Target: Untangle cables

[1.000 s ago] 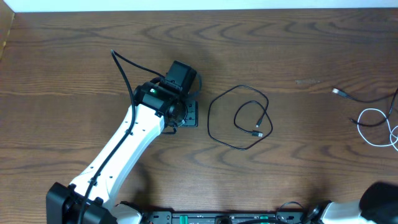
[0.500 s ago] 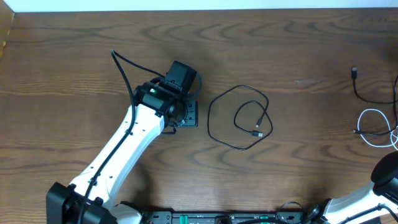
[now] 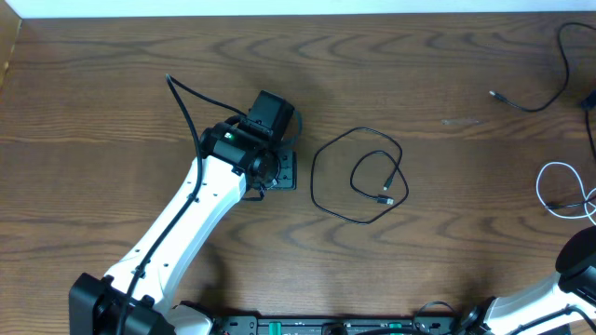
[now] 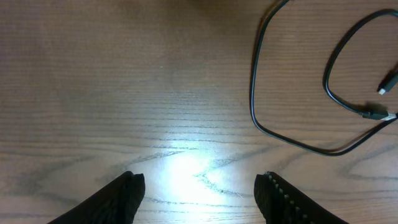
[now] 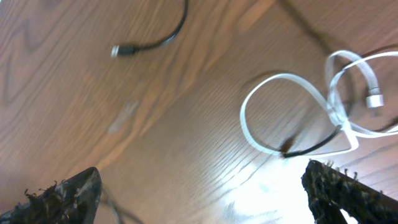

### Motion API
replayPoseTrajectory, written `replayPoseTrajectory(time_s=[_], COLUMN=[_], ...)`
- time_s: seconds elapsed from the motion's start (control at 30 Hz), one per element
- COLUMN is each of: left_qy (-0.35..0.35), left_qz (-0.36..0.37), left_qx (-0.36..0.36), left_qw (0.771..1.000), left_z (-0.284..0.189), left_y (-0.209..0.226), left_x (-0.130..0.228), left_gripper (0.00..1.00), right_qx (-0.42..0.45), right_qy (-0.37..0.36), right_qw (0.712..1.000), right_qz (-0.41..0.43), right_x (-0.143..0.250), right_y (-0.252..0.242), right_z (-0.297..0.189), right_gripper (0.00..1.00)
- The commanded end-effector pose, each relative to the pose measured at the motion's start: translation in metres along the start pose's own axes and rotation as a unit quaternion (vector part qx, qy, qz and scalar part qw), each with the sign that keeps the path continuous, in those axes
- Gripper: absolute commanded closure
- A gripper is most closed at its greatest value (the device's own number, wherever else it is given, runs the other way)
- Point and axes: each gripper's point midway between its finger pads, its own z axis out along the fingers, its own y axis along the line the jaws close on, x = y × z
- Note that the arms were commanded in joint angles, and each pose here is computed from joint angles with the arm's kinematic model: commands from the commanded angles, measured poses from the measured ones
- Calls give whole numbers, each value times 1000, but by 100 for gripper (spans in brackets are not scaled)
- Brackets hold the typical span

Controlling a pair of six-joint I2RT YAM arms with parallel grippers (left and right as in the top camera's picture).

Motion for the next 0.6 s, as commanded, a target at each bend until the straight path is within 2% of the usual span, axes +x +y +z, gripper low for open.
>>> replayPoseTrajectory(time_s=[0.0, 0.17, 0.23, 0.33, 0.57], left_qy=[-3, -2, -4, -3, 23], left_qz=[-7, -7, -7, -37, -92], left_qx=[-2, -6, -28, -78, -106], left_qw=[1000, 1000, 1000, 996, 990], left_z=[-2, -2, -2, -4, -8], left_y=[2, 3, 12, 34, 72], left_x=[-2, -1, -1, 2, 7], left_gripper=[37, 37, 39, 39, 39], right_qx=[-89, -107, -96, -78, -70], right_qy=[32, 77, 89, 101, 137], right_qw=[993, 980, 974, 964, 931], right_qz=[-72, -150, -183, -234, -332], right_x=[17, 51, 64, 85, 147], right_y=[35, 73, 90, 114, 170], right_z=[-4, 0, 4, 9, 14], right_gripper=[1, 1, 1, 1, 1])
